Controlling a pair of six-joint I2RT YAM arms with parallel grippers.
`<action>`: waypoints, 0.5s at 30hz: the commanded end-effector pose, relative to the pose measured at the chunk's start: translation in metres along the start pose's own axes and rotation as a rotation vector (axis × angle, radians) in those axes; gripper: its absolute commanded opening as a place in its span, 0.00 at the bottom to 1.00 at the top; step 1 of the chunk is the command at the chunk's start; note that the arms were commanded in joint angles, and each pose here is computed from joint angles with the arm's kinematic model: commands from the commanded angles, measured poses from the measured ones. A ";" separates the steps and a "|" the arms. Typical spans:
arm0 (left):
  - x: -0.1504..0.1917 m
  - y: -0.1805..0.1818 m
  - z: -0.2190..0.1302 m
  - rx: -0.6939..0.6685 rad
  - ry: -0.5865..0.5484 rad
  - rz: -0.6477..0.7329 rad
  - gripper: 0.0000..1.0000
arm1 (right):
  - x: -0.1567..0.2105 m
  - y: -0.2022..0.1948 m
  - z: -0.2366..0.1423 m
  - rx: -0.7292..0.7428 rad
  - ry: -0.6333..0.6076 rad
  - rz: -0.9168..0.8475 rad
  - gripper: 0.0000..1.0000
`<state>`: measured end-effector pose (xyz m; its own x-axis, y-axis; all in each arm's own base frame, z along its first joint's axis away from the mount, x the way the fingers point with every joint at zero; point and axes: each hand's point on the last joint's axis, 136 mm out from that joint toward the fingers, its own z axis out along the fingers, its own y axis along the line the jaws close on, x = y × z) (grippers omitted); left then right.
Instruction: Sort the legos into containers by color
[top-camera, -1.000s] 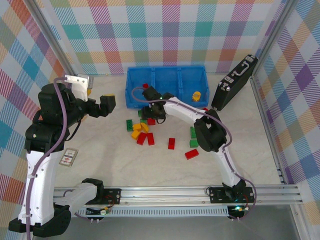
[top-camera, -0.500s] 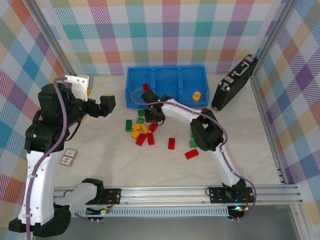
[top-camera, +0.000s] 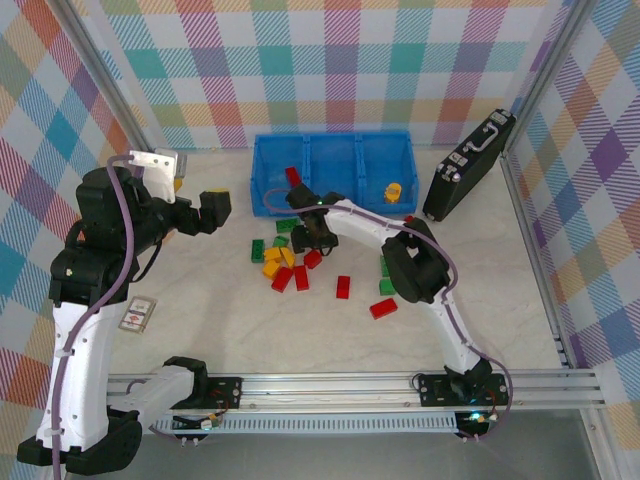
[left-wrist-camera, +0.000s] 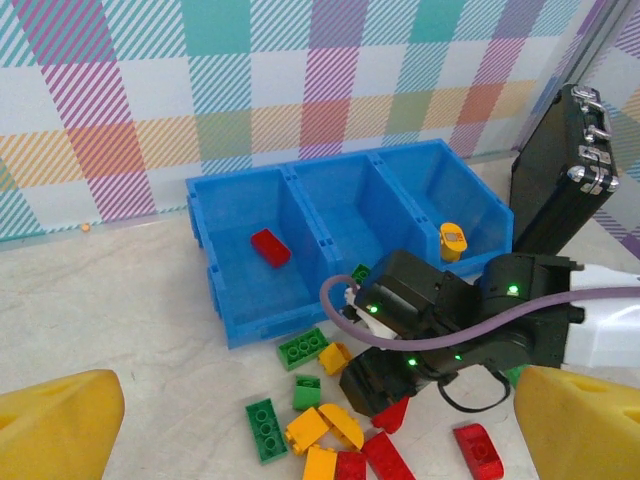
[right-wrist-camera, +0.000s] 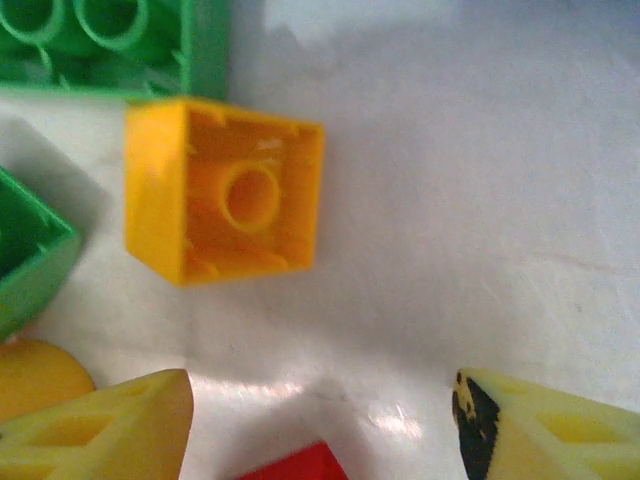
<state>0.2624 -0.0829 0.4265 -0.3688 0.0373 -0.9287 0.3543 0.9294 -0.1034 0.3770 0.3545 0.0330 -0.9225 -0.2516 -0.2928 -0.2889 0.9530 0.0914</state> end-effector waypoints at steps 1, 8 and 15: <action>-0.008 -0.002 -0.002 0.005 -0.040 0.005 1.00 | 0.006 -0.001 -0.029 -0.006 -0.016 -0.008 0.73; -0.008 -0.003 -0.001 0.009 -0.039 0.006 1.00 | 0.028 -0.001 -0.028 -0.055 0.018 -0.002 0.78; -0.007 -0.003 -0.001 0.008 -0.038 0.005 1.00 | 0.045 0.009 -0.026 -0.084 0.059 -0.021 0.81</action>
<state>0.2627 -0.0831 0.4253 -0.3712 0.0384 -0.9278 0.3539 0.9296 -0.1031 0.3387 0.3389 0.0345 -0.9324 -0.2701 -0.2401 -0.3059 0.9436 0.1265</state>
